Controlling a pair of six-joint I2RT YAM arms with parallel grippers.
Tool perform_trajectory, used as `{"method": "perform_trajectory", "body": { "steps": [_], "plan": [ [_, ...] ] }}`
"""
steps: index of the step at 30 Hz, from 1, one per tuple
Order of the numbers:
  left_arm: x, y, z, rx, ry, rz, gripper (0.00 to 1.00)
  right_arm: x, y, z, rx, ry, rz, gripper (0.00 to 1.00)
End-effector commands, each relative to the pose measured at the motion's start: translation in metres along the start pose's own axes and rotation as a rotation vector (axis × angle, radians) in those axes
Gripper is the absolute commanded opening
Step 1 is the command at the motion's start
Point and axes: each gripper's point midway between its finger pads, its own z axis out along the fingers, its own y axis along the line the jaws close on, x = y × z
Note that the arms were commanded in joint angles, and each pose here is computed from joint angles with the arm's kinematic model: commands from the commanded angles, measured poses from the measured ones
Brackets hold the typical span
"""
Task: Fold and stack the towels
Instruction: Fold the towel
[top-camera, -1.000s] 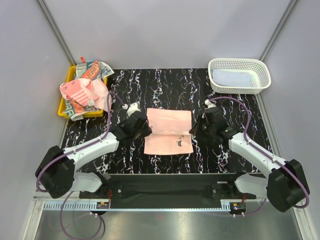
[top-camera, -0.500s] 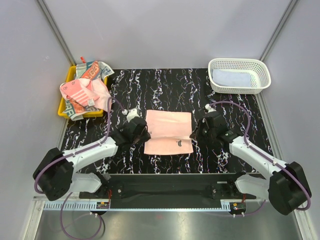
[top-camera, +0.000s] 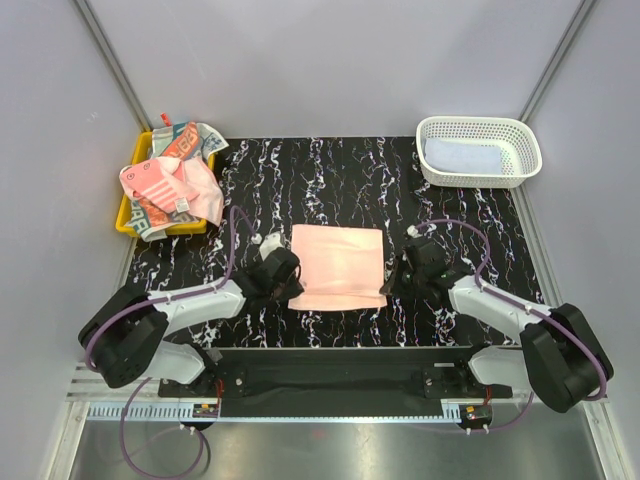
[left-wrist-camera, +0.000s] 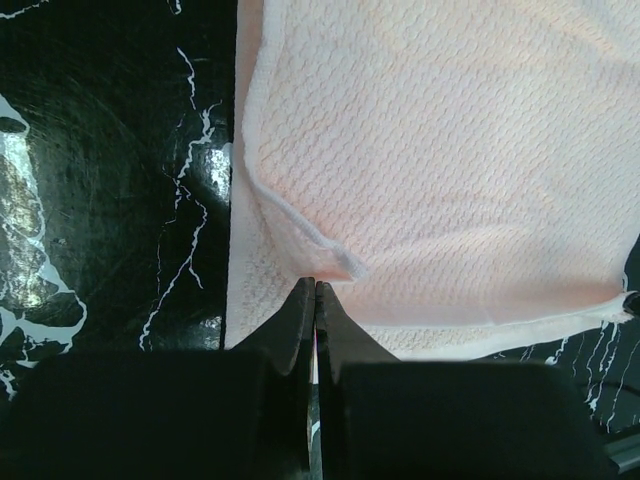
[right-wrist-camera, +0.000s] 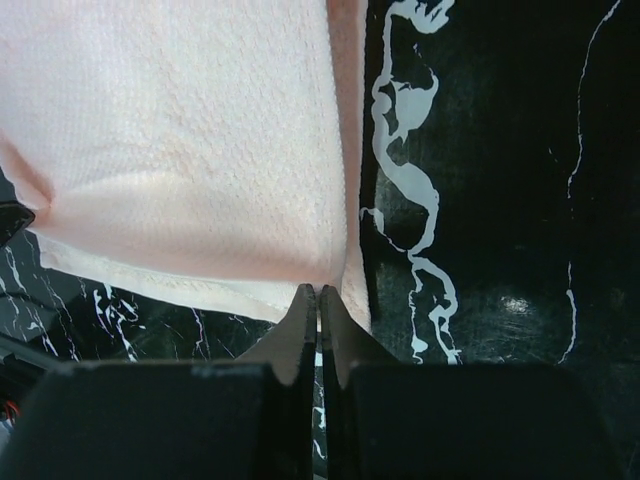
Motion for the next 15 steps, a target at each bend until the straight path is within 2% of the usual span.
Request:
{"method": "perform_trajectory", "body": {
  "steps": [1, 5, 8, 10, 11, 12, 14, 15],
  "plan": [
    [-0.022, -0.023, -0.007, 0.056, -0.064, 0.002, 0.00, -0.033, 0.022, -0.007, -0.025, -0.093, -0.016, 0.02],
    [-0.059, -0.049, -0.022, 0.078, -0.130, 0.017, 0.00, -0.061, 0.029, -0.019, 0.040, -0.136, -0.070, 0.01],
    [-0.085, -0.056, -0.035, 0.087, -0.175, 0.022, 0.00, -0.099, 0.047, -0.035, 0.052, -0.224, -0.110, 0.00],
    [-0.118, -0.062, -0.047, 0.098, -0.225, 0.000, 0.00, -0.128, 0.060, -0.049, 0.061, -0.286, -0.129, 0.00],
    [-0.133, -0.066, -0.052, 0.111, -0.247, -0.007, 0.00, -0.134, 0.060, -0.046, 0.083, -0.277, -0.136, 0.00],
    [-0.159, -0.073, -0.061, 0.129, -0.286, -0.030, 0.00, -0.158, 0.077, -0.058, 0.060, -0.327, -0.141, 0.00],
    [-0.186, -0.072, -0.061, 0.116, -0.313, -0.023, 0.00, -0.179, 0.077, -0.052, 0.093, -0.337, -0.164, 0.00],
    [-0.205, -0.086, -0.068, 0.150, -0.342, -0.021, 0.00, -0.199, 0.090, -0.059, 0.075, -0.378, -0.168, 0.00]
  ]
}}
